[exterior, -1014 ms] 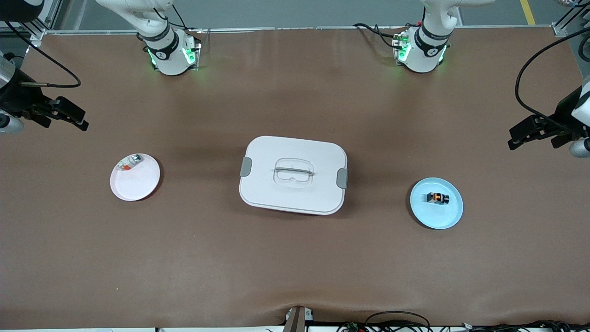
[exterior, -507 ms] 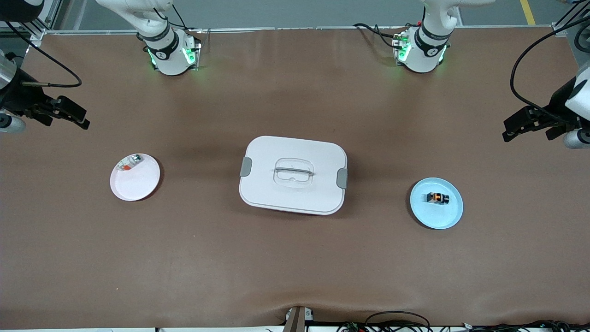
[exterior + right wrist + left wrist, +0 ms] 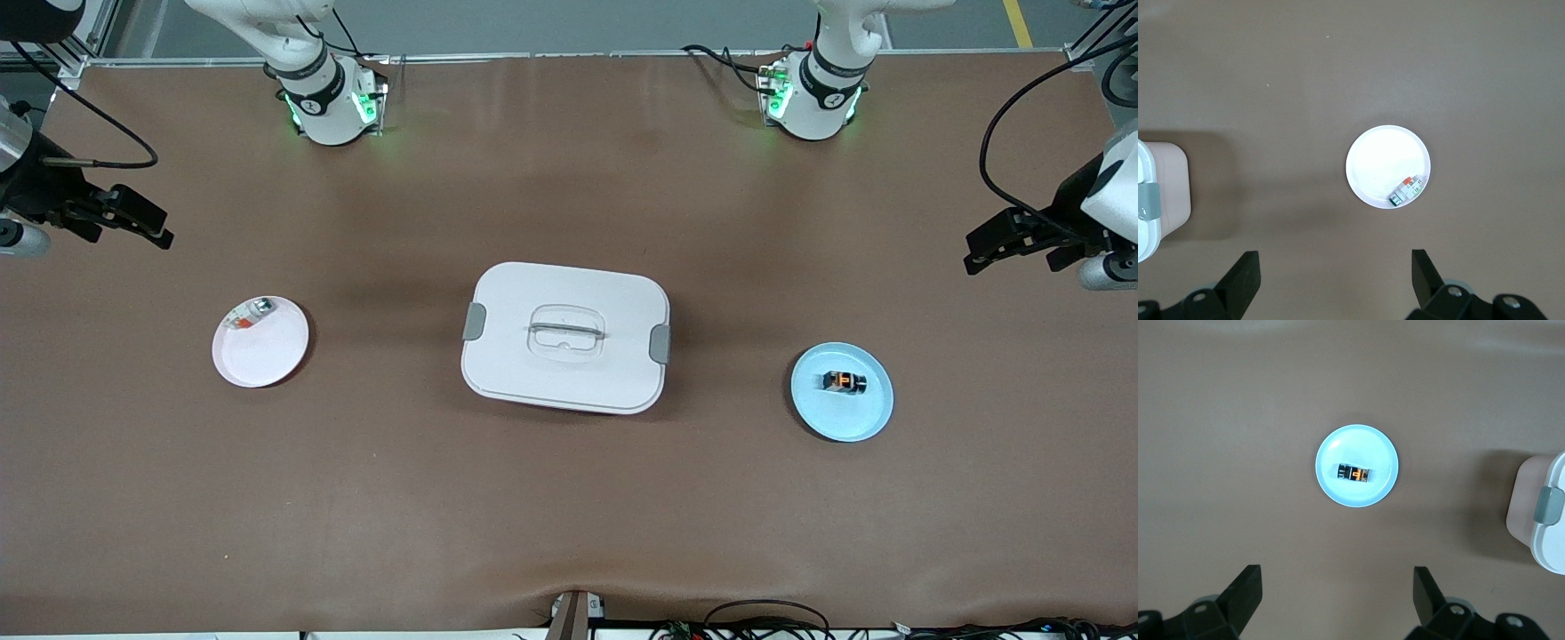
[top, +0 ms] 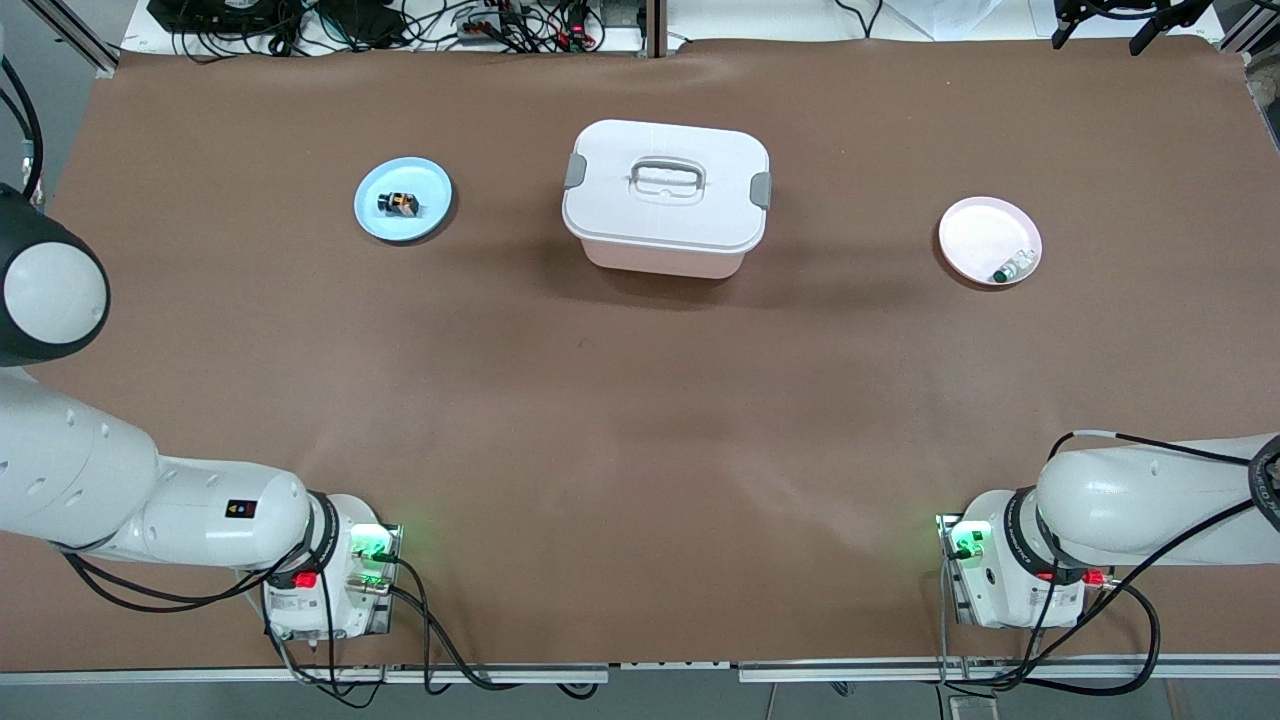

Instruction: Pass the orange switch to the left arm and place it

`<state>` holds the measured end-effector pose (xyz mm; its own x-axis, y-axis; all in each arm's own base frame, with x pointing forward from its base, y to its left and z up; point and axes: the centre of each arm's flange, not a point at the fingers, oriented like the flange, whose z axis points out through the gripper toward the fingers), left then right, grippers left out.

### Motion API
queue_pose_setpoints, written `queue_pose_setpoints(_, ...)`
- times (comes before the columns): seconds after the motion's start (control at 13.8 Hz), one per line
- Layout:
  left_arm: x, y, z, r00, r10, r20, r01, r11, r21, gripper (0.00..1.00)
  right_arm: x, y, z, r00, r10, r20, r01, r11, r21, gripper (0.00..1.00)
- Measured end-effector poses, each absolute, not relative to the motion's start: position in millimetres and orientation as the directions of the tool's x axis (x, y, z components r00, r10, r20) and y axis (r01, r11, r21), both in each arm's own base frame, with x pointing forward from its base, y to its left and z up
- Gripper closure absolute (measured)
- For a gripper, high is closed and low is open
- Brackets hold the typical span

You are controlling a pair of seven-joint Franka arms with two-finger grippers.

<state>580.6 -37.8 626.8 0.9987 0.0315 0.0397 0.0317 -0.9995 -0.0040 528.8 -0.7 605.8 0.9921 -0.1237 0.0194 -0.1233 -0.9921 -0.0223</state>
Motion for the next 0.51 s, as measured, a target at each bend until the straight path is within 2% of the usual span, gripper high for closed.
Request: queue_pose_setpoints(0.51,581.0,-37.8,625.9,0.999,0.011,0.038,0.011,-1.000,-0.005,0.00,528.7,-0.4,605.8,0.992,-0.123,0.019,-0.123,-0.992,-0.023,0.00)
